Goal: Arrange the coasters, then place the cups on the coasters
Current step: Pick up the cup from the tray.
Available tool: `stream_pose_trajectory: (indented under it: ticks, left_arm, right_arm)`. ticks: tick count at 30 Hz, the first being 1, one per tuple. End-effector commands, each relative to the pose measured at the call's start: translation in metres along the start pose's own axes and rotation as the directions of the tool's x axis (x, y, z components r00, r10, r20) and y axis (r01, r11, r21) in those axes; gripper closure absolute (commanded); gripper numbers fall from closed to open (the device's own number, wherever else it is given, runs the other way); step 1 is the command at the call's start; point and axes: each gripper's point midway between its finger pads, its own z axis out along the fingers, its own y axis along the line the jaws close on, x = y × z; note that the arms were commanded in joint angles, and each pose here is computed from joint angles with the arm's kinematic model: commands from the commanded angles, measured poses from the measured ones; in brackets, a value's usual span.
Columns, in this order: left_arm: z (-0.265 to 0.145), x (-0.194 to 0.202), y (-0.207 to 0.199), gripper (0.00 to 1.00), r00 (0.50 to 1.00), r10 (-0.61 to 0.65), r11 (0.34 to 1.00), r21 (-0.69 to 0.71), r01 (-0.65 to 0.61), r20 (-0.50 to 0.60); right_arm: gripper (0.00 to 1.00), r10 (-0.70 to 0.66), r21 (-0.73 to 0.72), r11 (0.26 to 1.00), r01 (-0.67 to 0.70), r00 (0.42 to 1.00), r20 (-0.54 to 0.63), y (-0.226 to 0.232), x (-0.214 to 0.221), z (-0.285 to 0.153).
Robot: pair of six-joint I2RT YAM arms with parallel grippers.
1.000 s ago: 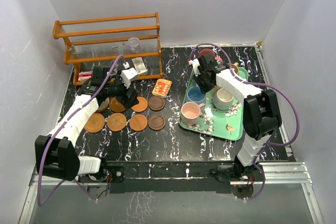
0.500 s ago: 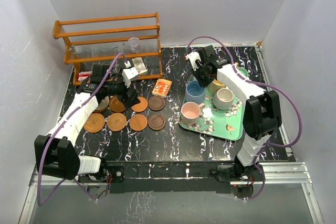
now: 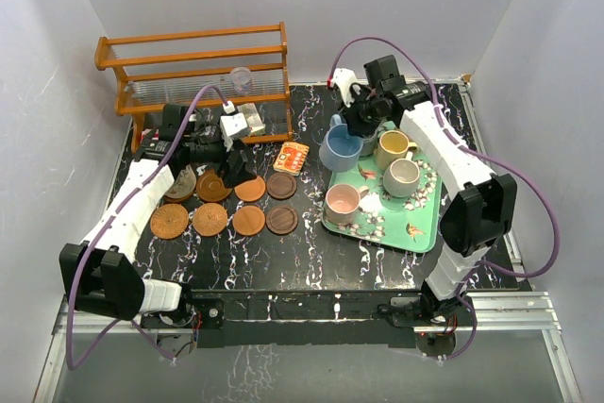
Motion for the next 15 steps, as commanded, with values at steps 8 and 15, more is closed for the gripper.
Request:
stream_pose_trajectory:
  ticks: [8, 15]
  left_arm:
    - [-0.010, -0.053, -0.031, 0.19, 0.980, 0.134, 0.952, 0.256, -0.169, 0.148]
    - [0.002, -0.069, -0.053, 0.26, 0.976, 0.100, 0.905, 0.390, -0.171, 0.196]
  right_arm:
    - [1.00, -0.295, -0.232, 0.879, 0.417, 0.856, 0.423, 0.091, -0.087, -0.082]
    - [1.00, -0.394, -0.296, 0.766, 0.571, 0.780, 0.486, 0.162, -0.086, -0.083]
